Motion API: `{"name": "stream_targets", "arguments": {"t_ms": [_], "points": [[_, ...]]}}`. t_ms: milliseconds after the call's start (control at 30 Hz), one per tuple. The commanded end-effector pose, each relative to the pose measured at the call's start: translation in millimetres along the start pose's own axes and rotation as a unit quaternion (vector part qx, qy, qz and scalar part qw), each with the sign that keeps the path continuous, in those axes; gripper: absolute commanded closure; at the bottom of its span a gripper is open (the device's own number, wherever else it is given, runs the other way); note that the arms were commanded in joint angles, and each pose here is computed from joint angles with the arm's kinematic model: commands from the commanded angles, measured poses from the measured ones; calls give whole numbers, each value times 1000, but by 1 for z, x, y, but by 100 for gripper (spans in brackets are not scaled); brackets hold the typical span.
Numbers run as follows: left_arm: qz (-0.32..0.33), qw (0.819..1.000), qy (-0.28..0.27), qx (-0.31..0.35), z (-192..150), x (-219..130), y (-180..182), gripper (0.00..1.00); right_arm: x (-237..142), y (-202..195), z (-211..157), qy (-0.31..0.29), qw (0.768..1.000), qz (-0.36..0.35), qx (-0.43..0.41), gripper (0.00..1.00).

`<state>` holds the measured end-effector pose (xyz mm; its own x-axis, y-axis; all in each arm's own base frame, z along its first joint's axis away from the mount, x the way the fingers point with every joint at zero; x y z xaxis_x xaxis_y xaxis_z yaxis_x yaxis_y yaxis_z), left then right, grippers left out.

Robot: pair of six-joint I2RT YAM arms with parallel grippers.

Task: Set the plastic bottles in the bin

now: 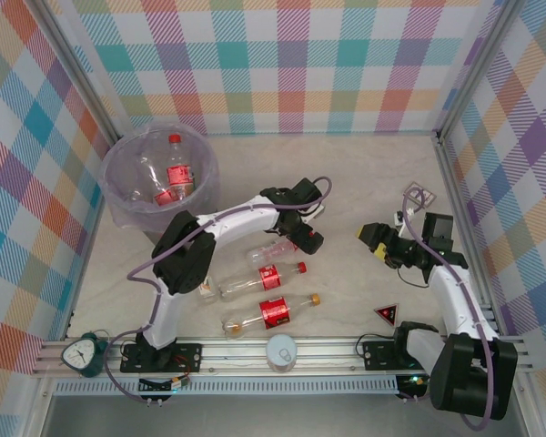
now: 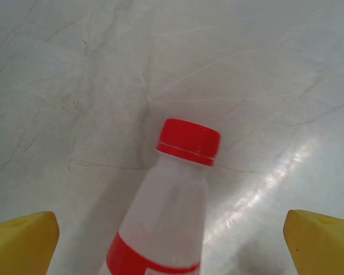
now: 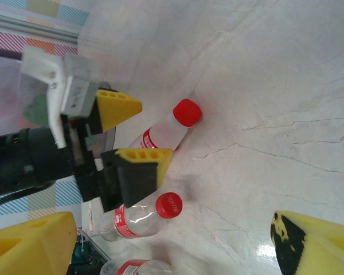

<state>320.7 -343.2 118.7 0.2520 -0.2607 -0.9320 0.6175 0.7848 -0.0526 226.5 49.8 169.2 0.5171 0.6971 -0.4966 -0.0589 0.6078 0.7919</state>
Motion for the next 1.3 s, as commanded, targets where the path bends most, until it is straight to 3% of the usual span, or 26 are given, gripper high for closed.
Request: {"name": "stream_targets", "arguments": {"t_ms": [0,167,633,1000,1267], "points": [[14,1000,7,-3,7,2,5,2,-2,2,0,-8,1000,17,-14,12],[28,999,38,-1,-3,13,8,10,-1,1,2,-13,1000,16,-14,12],[44,997,58,10,-9,32,16,30,-5,10,10,-26,998,52,-11,12],[51,997,45,24,-3,40,22,50,-10,8,12,-41,999,14,-12,11],[51,998,18,44,15,33,21,59,-12,13,21,-41,998,38,-5,11]]}}
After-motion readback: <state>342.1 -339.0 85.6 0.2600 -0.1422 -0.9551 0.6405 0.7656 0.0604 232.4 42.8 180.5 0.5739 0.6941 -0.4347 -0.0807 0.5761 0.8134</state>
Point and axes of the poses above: each hand's point on the last joint's axis, 136 mm out from that joint toward the fingers, its own x axis out along the fingers, its own y axis along the line the jaws close on, z = x × y, the point moved 6 cm from there along -x, back along the fingers, and after that the axes turned 5 degrees about -x, right-handed, at the moved point
